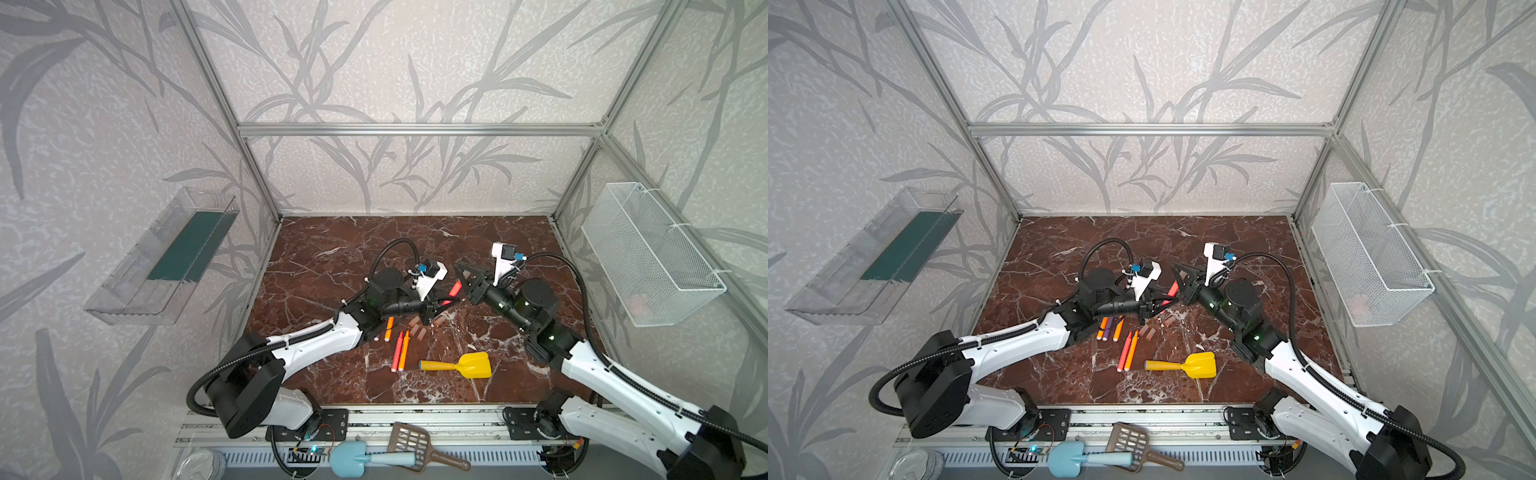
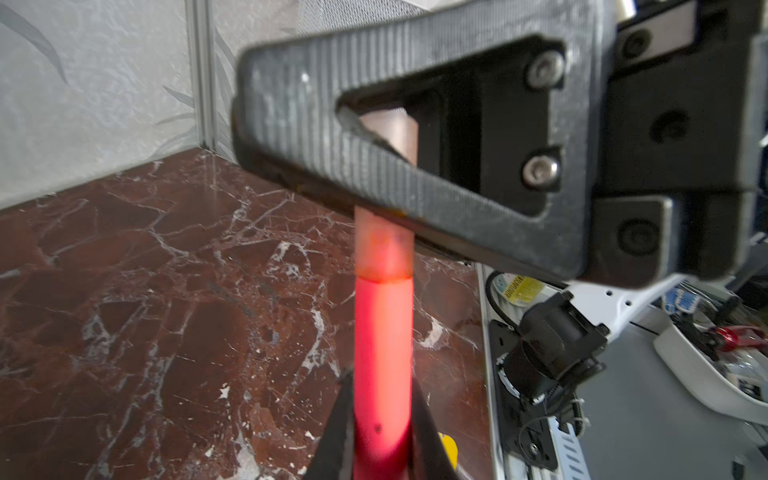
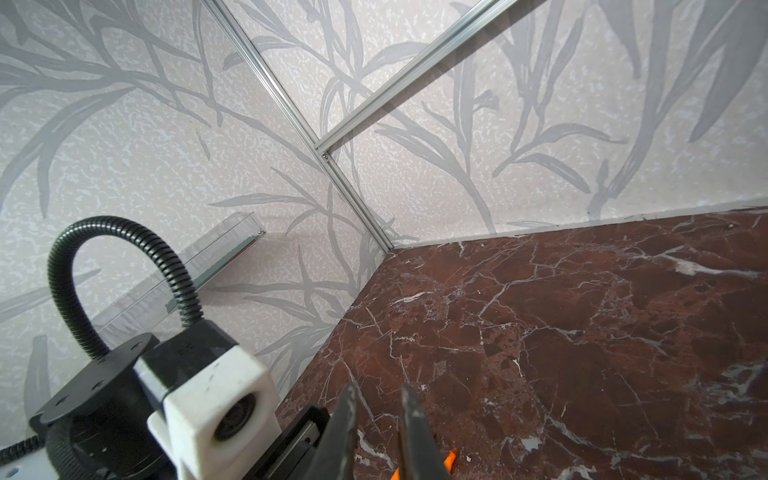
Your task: Insert the pens into the pen caps
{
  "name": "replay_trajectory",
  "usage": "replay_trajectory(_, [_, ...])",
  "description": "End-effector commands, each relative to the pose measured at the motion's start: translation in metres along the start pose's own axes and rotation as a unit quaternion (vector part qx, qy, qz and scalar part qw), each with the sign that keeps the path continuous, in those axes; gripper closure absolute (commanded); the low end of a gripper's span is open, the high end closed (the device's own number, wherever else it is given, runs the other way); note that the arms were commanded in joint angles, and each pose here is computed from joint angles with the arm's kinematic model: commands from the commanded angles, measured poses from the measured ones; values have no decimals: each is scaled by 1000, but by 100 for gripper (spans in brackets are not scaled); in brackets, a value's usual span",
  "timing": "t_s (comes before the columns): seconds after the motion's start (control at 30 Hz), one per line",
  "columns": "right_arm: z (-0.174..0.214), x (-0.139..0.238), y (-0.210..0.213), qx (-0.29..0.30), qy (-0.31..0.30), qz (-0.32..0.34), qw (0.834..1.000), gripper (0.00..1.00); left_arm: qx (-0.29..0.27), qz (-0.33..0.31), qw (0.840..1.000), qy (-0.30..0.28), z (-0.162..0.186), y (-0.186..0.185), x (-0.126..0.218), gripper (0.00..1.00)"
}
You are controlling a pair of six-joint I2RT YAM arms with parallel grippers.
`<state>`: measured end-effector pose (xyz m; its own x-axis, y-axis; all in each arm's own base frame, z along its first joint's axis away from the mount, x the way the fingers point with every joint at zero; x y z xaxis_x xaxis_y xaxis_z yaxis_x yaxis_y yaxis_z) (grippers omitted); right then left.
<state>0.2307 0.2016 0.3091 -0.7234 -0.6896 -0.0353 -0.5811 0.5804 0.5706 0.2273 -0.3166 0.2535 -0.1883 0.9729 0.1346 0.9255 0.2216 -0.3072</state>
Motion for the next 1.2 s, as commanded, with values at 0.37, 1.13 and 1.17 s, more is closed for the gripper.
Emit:
replay_trajectory(0.37, [158,4,13,42,184,-12,982,100,-3,-7,995,-104,-48,14,24,100])
replay_trajectory(1.13, [133,38,12,36,109,-4,993,100,-34,16,994,-103,-48,3,44,100])
replay_trajectory(1.17, [128,37,14,37,106,-2,994,100,-36,22,994,-103,-47,1,44,100])
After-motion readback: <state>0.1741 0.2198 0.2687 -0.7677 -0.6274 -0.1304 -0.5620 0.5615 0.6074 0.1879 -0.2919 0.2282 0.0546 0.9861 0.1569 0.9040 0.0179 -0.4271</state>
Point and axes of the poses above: each gripper's point midway between its finger pads, its own x axis back along the fingers, its own y axis along the line the jaws close on, z = x × y, the point moved 5 cm from there along x, back along the fingers
